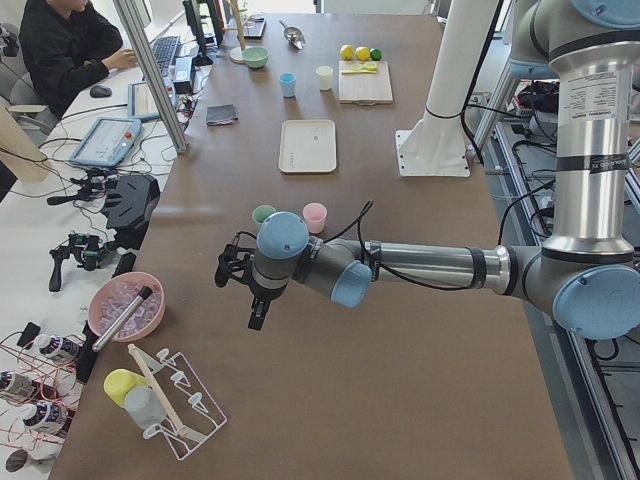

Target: Place all cups on tray

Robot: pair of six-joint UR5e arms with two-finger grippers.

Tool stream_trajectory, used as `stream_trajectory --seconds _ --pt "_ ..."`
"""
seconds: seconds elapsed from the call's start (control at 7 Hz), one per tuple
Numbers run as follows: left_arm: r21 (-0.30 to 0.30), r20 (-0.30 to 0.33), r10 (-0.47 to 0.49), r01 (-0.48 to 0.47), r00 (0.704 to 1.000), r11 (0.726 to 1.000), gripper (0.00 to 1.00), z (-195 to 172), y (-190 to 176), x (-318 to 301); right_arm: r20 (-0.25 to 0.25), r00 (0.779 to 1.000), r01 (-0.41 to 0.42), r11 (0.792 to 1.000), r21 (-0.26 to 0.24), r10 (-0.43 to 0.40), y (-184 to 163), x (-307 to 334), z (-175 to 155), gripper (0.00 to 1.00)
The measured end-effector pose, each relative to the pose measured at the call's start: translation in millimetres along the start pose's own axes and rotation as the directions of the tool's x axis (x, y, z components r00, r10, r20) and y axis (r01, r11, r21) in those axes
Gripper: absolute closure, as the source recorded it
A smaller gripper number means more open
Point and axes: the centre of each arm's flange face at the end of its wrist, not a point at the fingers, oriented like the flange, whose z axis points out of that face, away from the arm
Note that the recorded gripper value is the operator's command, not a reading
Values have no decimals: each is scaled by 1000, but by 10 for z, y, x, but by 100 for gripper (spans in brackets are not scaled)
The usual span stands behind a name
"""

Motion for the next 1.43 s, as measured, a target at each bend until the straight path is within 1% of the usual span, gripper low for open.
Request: stream_trajectory --seconds 0.43,0.71,1.0,1.29,1.43 --pt "15 -2 8 -8 1000 1000 2 -12 75 -22 6 1000 16 1000 21 -16 15 -107 -96 0" --pt "17 -2 8 -8 1000 1000 2 -3 98 -39 10 999 53 998 46 -54 -1 -229 -204 0" --pt "18 -3 9 -9 1000 1000 2 -5 100 -38 19 998 53 997 51 -54 -9 -257 -220 0" --pt "17 -3 8 -8 1000 1000 2 -1 103 -43 13 999 44 998 53 -45 -89 -283 -249 0" --pt "17 -2 8 -8 1000 1000 2 2 104 -46 23 999 31 998 52 -32 -104 -292 -249 0"
